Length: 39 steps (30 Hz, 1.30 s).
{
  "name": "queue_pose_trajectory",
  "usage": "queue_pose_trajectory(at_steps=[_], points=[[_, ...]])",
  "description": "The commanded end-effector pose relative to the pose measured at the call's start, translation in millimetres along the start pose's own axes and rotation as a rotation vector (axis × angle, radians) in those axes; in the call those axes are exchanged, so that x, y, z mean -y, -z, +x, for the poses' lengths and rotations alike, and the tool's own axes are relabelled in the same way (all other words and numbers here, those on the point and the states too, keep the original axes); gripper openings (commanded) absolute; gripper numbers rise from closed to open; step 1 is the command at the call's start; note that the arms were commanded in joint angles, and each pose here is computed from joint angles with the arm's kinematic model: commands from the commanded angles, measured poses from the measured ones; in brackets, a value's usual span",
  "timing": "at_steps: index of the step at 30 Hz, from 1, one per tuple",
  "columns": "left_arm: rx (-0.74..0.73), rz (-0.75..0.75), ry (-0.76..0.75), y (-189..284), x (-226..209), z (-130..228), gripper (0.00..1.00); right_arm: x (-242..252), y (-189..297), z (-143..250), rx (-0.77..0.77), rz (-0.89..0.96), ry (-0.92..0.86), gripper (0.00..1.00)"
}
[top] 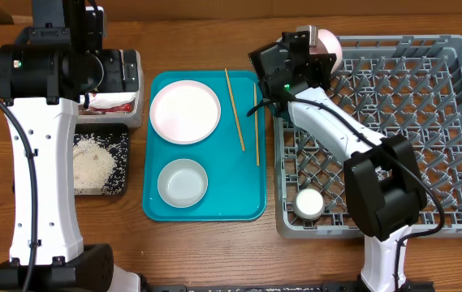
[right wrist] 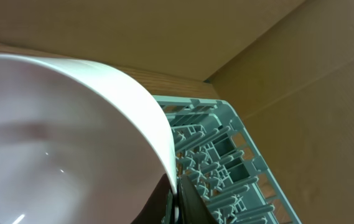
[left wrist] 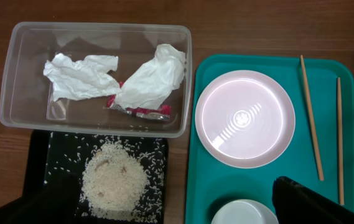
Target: Sort waste into correct bins and load items into the dishwasher
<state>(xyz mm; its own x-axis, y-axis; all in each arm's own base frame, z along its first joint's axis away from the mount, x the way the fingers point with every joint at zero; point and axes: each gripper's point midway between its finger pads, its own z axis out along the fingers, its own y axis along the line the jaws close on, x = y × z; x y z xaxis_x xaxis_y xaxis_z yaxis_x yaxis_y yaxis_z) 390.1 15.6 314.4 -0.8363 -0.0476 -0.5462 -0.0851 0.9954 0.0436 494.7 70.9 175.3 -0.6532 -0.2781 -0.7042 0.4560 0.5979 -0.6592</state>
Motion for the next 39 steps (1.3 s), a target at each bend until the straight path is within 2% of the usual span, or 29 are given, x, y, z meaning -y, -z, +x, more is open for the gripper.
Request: queue_pose_trajectory(at_steps=[1,7,13,15,19,24,27,29,30,31,32,34,35,36,39], points=[[0.027,-0.009,-0.018,8,-3,-4,1.00,-6,5,-3,0.006,-0.028,-0.002,0.04],[0.027,-0.009,-0.018,8,-3,-4,1.00,-18,22,2,0.011,-0.076,0.060,0.04],[0.027,-0.009,-0.018,8,-3,-4,1.00,-39,48,2,0.039,-0.155,0.091,0.38],[0.027,-0.009,-0.018,8,-3,-4,1.00,-43,57,1,0.051,-0.168,0.097,0.46],[0.027,-0.009,-0.018,8,-3,-4,1.00,-59,80,3,0.063,-0.258,0.128,0.48],[0.027,-0.009,-0.018,8,-3,-4,1.00,-60,104,-4,0.048,-0.395,0.046,0.61],[0.027,-0.009,-0.018,8,-3,-4,1.00,-54,127,-17,0.019,-0.579,-0.020,0.67],[0.027,-0.008,-0.018,8,-3,-4,1.00,-57,153,-24,-0.004,-0.776,-0.042,0.75],[0.027,-0.009,-0.018,8,-3,-4,1.00,-62,184,-26,-0.028,-0.980,-0.049,0.90],[0.027,-0.008,-0.018,8,-3,-4,1.00,-66,201,-25,-0.044,-1.084,-0.045,0.95],[0.027,-0.009,-0.018,8,-3,-4,1.00,-68,212,-24,-0.056,-1.149,-0.040,0.97],[0.027,-0.009,-0.018,8,-3,-4,1.00,-78,273,-13,-0.146,-1.506,-0.009,0.97],[0.027,-0.008,-0.018,8,-3,-4,1.00,-80,282,-9,-0.181,-1.557,-0.014,0.97],[0.027,-0.009,-0.018,8,-3,-4,1.00,-85,299,3,-0.290,-1.639,-0.038,0.97],[0.027,-0.008,-0.018,8,-3,-4,1.00,-101,311,41,-0.469,-1.630,-0.049,0.96]])
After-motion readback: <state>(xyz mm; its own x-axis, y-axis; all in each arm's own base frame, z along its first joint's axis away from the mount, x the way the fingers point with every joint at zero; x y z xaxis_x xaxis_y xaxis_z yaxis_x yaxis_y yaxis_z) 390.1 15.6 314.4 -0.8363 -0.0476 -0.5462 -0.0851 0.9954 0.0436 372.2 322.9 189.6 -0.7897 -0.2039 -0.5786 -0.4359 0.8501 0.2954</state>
